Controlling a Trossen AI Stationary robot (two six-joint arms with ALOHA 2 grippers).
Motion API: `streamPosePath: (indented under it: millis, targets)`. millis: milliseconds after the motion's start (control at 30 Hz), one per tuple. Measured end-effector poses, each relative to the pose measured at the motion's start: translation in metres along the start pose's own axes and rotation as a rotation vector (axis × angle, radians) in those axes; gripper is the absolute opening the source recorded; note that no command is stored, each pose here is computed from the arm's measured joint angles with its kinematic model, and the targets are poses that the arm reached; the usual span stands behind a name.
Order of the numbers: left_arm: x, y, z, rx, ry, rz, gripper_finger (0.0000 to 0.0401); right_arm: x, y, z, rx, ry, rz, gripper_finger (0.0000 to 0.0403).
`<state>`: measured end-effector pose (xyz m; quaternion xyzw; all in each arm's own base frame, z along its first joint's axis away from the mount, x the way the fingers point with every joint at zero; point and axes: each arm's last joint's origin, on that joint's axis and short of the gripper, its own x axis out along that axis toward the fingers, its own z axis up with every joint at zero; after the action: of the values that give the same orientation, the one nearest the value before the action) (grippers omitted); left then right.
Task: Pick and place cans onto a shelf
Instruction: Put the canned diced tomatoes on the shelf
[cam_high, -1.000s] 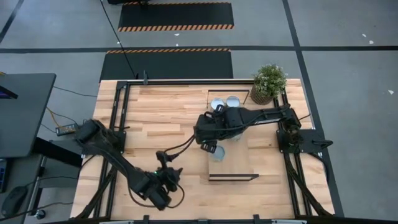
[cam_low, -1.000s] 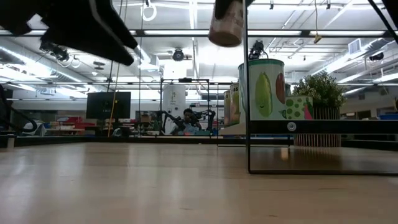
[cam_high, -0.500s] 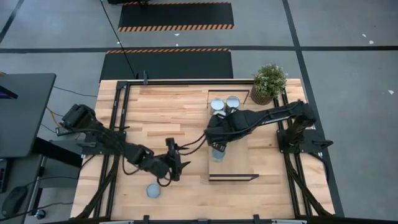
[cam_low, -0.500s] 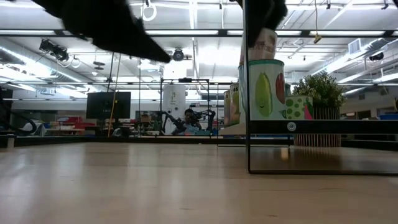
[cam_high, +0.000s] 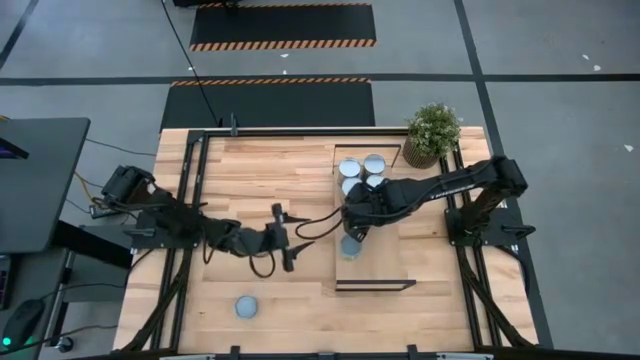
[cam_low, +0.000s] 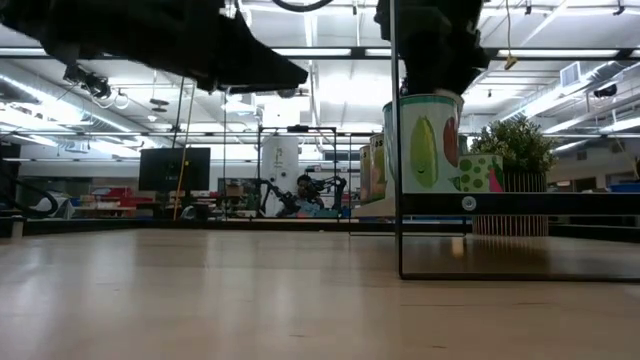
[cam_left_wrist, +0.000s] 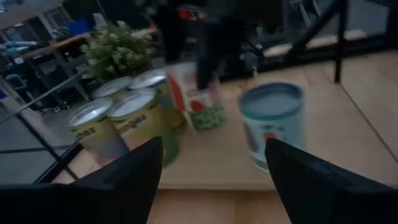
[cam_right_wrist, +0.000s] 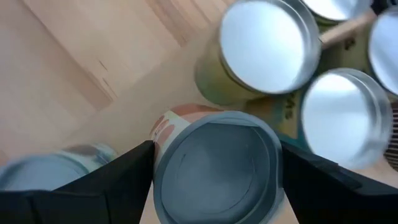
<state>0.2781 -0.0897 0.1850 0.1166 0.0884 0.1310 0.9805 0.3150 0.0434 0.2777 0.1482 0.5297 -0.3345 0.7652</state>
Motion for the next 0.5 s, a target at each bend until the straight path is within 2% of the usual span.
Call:
streamPosePath:
  millis: [233, 333, 500]
  targets:
    - [0.002, 0.024, -0.014, -0.103, -0.056, 0.070, 0.0288, 0.014, 0.007, 0.013, 0.042, -0.018, 0.064, 0.0321]
    - [0.005, 0.030, -0.017, -0.154, -0.037, 0.094, 0.0288, 0.023, 0.010, 0.014, 0.043, 0.015, 0.060, 0.0321]
    - [0.012, 0.042, -0.018, -0.167, -0.026, 0.140, 0.0288, 0.037, 0.012, 0.014, 0.064, 0.065, 0.028, 0.0321]
